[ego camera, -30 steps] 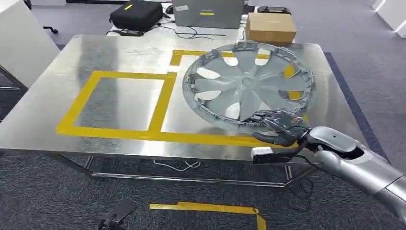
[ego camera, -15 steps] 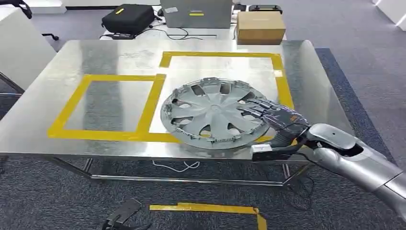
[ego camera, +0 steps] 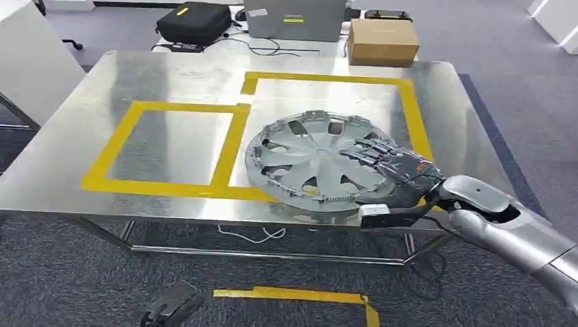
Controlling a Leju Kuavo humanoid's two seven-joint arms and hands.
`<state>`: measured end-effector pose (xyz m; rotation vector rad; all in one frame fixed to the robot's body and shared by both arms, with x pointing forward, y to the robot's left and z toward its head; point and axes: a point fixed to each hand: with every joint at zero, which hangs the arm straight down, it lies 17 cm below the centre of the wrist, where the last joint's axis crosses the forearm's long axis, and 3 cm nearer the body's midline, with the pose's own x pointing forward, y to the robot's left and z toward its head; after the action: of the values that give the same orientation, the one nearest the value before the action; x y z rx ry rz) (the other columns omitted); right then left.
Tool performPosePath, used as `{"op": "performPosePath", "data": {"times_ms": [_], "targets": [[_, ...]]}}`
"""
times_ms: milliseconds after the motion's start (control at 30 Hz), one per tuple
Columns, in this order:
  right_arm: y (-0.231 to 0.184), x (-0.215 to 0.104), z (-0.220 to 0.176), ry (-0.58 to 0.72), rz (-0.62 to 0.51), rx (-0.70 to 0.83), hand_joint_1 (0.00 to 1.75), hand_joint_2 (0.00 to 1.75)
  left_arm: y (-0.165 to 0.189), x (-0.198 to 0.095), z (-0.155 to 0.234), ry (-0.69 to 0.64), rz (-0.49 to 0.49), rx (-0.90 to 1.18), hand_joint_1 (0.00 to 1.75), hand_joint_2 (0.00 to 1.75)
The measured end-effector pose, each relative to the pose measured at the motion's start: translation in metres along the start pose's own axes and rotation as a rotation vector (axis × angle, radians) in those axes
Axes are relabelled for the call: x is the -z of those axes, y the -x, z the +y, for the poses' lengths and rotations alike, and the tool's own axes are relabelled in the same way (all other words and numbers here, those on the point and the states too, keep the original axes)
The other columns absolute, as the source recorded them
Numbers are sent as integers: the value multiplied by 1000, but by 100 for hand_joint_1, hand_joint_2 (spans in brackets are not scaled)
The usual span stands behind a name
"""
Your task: Take the parts from the cabinet and place them on the table.
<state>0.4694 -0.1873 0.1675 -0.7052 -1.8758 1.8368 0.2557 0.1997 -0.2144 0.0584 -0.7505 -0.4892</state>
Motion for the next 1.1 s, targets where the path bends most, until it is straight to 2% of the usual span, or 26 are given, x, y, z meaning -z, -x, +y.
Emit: {"op": "performPosePath", "data": {"times_ms": [1100], "targets": [[-1,-5,7,5,14,17,0,0,-3,0,-3,13,-5,6,0,0]]}}
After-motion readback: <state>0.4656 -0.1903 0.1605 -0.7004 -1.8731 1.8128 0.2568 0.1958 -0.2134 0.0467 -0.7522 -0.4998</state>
